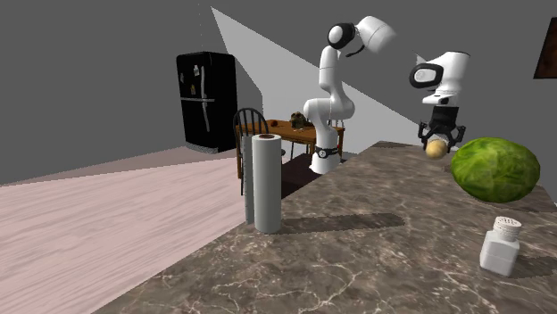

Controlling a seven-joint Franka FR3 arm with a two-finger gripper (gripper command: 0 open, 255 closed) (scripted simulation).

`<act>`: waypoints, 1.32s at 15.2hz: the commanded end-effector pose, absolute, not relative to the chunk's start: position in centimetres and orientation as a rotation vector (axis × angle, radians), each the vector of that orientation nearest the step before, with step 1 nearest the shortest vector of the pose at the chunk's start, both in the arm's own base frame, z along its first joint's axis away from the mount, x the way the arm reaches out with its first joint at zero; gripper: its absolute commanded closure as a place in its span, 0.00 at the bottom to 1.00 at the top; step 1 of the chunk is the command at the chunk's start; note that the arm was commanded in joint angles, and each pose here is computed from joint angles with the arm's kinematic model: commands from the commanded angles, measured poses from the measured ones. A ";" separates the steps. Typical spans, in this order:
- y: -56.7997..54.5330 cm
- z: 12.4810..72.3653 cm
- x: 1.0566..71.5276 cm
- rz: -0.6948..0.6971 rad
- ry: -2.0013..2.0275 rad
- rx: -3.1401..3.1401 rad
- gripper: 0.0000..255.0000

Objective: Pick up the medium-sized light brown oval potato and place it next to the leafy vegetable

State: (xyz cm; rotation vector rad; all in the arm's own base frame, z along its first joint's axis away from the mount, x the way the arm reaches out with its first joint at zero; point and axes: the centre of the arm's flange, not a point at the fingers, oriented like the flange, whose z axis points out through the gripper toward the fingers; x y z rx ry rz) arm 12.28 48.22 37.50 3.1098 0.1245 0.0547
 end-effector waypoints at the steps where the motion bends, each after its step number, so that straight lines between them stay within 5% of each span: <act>1: 48.2 36.4 12.4 0.055 0.125 3.110 1.00; 14: 48.2 33.7 12.4 0.055 0.125 3.110 1.00; 15: 48.2 33.7 12.4 0.055 0.125 3.110 0.00; 20: 48.2 33.7 12.4 0.055 0.125 3.110 0.00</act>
